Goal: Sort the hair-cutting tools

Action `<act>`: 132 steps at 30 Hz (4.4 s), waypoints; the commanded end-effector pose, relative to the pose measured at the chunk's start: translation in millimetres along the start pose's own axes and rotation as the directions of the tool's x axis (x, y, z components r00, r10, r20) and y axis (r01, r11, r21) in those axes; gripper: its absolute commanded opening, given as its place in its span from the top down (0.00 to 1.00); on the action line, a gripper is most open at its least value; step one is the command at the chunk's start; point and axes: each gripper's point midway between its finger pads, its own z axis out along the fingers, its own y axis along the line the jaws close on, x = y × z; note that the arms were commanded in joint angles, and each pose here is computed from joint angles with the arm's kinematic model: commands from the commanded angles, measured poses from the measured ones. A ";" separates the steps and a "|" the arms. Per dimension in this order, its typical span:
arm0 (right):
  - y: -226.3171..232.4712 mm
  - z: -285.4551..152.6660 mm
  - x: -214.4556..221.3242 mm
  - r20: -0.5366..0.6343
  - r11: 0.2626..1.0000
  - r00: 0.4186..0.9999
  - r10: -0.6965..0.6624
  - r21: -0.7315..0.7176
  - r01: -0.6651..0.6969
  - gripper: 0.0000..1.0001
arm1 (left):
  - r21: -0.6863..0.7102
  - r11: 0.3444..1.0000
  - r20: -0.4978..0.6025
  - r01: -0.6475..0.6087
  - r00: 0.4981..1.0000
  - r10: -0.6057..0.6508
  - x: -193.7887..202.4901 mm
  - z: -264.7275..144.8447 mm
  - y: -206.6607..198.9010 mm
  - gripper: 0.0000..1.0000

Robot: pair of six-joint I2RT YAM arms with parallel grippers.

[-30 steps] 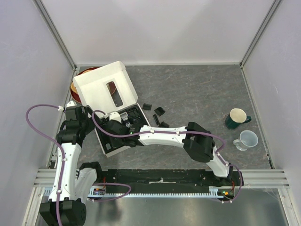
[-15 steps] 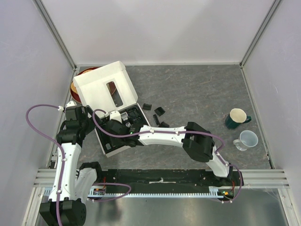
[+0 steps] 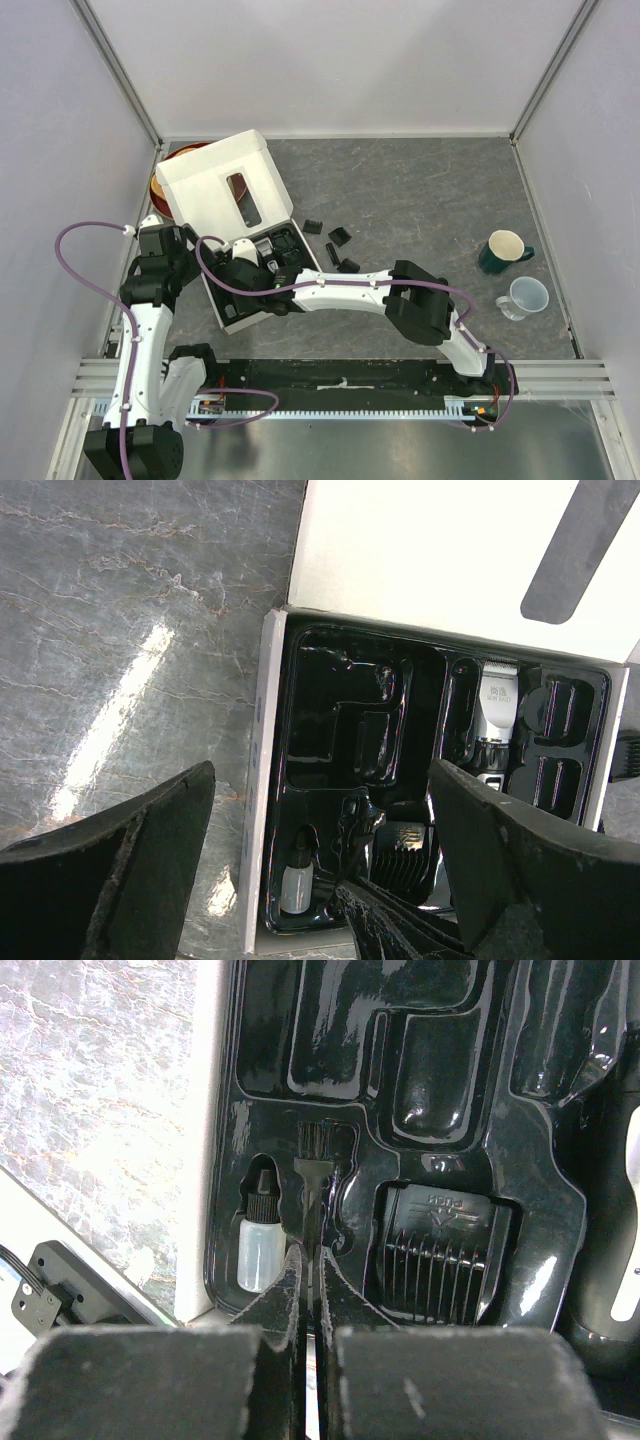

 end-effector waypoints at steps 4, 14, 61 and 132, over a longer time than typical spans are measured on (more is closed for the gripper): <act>-0.2 5.4 6.5 0.014 1.000 1.000 0.006 0.017 -0.006 1.00 | 0.013 1.000 0.031 0.023 0.999 -0.023 -8.1 -2.2 -4.3 0.07; -4.6 6.8 16.4 0.000 0.998 1.000 -0.026 0.064 0.026 1.00 | 0.013 1.000 0.033 0.022 0.999 -0.023 -8.6 -2.8 -4.1 0.07; 0.6 -33.3 -36.6 0.137 0.981 0.978 -0.155 0.135 0.137 0.71 | 0.009 1.000 0.033 0.021 0.999 -0.021 -8.7 -2.4 -3.5 0.07; -9.1 -5.8 0.2 0.085 0.955 0.954 -0.286 0.102 0.277 0.90 | -0.039 0.994 -0.124 0.100 0.987 -0.105 9.7 22.2 -2.8 0.09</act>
